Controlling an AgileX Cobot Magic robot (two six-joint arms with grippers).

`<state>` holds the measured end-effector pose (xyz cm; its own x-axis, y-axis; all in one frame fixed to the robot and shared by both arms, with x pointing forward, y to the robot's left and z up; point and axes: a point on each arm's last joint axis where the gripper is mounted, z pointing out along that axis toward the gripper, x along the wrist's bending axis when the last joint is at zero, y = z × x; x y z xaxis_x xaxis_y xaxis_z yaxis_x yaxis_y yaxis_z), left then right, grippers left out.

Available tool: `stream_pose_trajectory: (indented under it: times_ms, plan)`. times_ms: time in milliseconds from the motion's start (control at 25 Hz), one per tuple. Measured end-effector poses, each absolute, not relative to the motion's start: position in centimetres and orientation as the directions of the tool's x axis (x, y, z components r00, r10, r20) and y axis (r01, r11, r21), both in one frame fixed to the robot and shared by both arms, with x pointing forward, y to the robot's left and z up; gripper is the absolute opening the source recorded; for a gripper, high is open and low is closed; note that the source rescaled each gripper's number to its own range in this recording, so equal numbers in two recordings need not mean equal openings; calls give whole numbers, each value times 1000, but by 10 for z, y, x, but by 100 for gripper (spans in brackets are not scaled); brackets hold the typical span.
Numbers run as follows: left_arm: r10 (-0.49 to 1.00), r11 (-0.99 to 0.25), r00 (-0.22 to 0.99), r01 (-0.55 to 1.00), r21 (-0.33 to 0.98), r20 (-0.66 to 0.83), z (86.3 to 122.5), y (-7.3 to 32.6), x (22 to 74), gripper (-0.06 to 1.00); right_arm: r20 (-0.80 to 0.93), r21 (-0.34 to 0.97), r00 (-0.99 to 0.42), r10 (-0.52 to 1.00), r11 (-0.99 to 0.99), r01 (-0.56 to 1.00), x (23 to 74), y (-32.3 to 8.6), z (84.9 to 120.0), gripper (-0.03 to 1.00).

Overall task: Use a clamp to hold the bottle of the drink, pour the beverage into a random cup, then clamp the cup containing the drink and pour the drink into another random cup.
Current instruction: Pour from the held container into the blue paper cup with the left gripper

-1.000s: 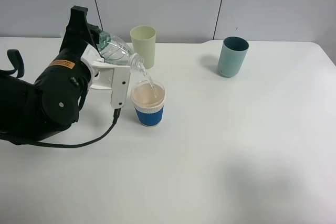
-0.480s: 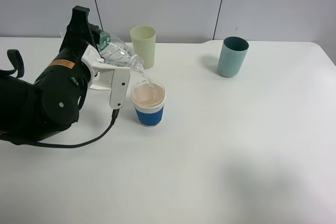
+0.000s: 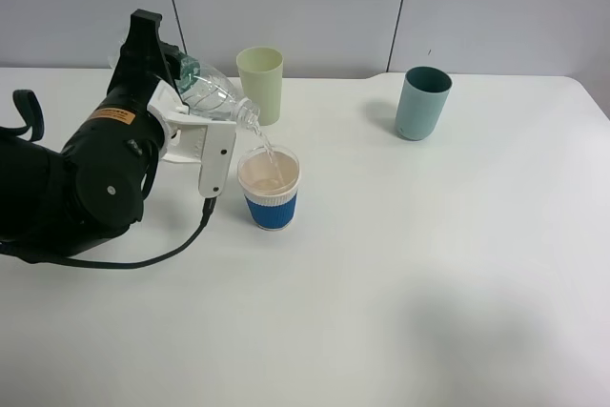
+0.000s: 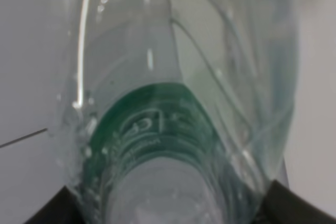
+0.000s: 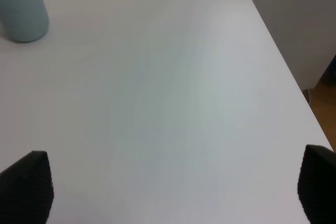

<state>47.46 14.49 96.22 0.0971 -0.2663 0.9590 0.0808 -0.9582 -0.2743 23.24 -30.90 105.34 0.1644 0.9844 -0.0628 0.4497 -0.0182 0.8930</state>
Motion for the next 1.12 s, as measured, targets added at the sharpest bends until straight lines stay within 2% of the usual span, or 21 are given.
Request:
stream_pose_trajectory:
  times_ms: [400,1120]
  plan:
    - [-268,-958,96,81,-276,959,962,145,475,1,-63,893,164,984,-18,450,232,-309,1053,79]
    - [-351,-930,103,72,-359,931,962,145,475,1,-63,893,164,984,-18,450,232,-309,1053,79]
